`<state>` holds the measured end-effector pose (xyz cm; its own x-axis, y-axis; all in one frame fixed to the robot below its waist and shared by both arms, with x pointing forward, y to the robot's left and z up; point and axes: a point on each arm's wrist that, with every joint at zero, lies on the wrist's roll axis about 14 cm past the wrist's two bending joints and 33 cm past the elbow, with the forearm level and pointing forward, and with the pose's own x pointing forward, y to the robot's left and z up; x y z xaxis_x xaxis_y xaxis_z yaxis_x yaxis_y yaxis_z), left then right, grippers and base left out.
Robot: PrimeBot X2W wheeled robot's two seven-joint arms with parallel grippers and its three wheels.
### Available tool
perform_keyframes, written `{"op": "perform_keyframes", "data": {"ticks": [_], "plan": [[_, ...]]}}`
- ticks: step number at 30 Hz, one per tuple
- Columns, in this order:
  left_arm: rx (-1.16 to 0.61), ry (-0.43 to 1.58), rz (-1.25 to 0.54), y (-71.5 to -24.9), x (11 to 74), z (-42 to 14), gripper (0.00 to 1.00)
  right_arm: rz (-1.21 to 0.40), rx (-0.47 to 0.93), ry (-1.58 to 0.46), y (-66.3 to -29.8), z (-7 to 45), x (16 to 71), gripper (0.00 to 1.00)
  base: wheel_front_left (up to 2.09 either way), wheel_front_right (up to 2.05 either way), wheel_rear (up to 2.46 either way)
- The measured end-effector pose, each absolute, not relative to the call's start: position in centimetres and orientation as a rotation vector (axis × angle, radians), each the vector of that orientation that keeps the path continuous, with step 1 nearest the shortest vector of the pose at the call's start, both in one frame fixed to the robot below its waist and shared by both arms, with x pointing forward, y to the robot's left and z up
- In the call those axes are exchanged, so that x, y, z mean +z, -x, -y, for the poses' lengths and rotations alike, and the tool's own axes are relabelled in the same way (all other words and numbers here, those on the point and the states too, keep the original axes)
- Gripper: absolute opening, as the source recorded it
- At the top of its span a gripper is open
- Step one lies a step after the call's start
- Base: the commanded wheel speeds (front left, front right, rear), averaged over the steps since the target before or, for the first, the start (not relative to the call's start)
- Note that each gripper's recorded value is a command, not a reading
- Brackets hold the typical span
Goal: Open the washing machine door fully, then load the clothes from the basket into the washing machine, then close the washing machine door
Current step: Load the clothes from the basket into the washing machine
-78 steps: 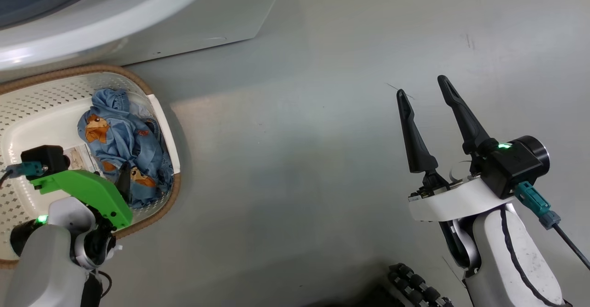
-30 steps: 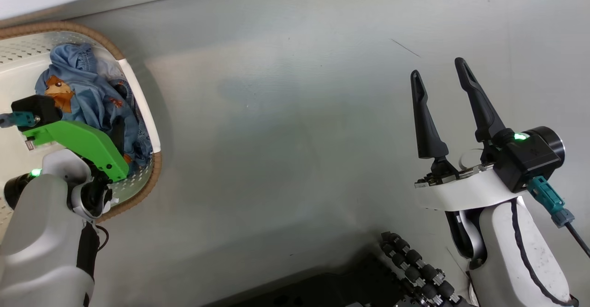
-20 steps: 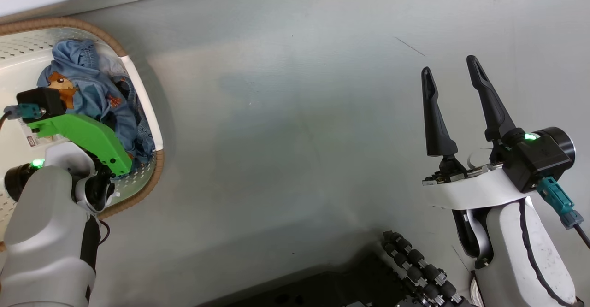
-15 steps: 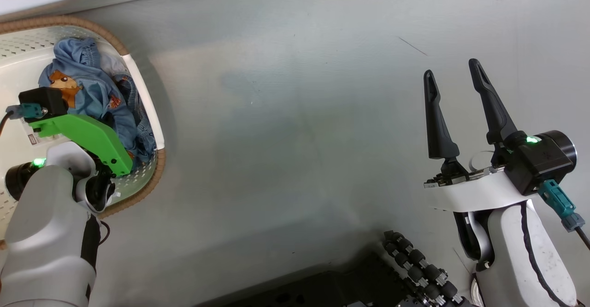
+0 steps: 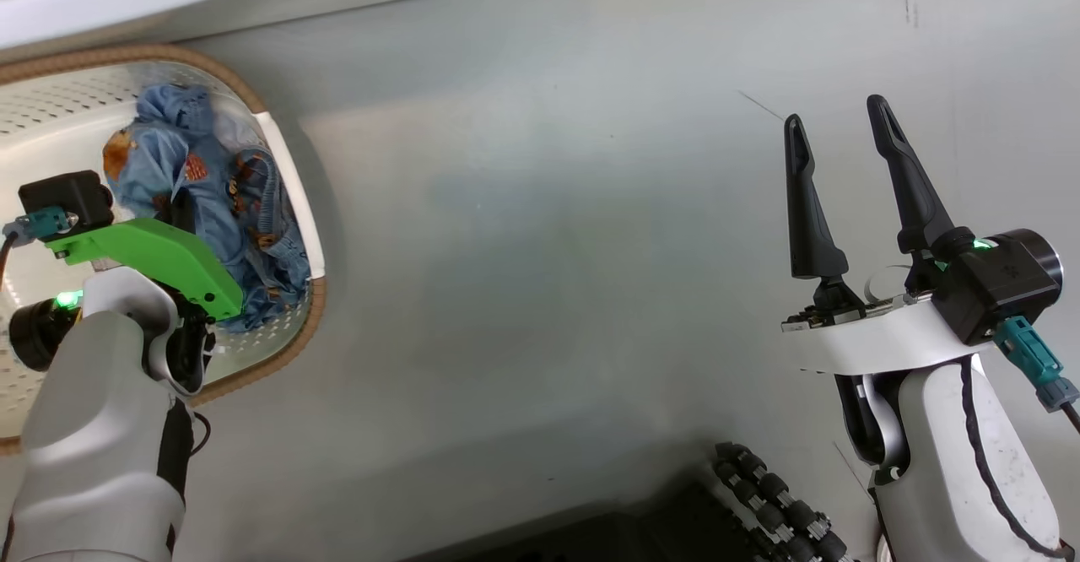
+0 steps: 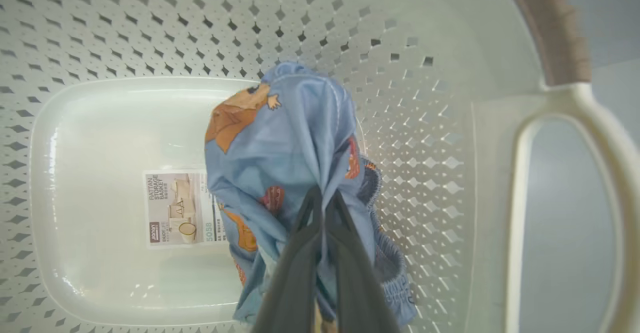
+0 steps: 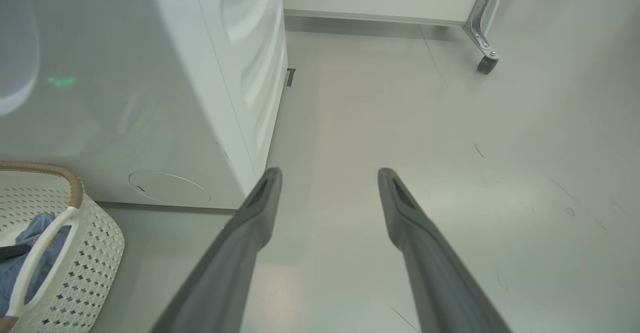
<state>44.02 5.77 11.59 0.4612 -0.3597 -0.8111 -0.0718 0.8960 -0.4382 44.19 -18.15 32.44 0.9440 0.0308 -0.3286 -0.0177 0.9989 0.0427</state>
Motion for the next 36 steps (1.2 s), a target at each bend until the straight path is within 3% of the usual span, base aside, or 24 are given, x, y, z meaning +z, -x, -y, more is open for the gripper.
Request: {"op": "perform_keyframes", "data": {"ticks": [17,26,36], "plan": [[-0.003,0.501,-0.763,-45.3,19.6,-10.8,0.0,-0.228,0.088,-0.076,-45.5,16.0,36.3,1.0,0.0,0.0,0.0],[0.01,0.483,-0.586,-47.1,24.5,-13.0,0.0,-0.202,0.125,-0.074,-45.3,15.2,37.5,1.0,0.0,0.0,0.0],[0.015,0.482,-0.509,-45.6,28.0,-13.7,0.0,-0.165,0.164,-0.079,-45.3,14.2,39.1,1.0,0.0,0.0,0.0]]}}
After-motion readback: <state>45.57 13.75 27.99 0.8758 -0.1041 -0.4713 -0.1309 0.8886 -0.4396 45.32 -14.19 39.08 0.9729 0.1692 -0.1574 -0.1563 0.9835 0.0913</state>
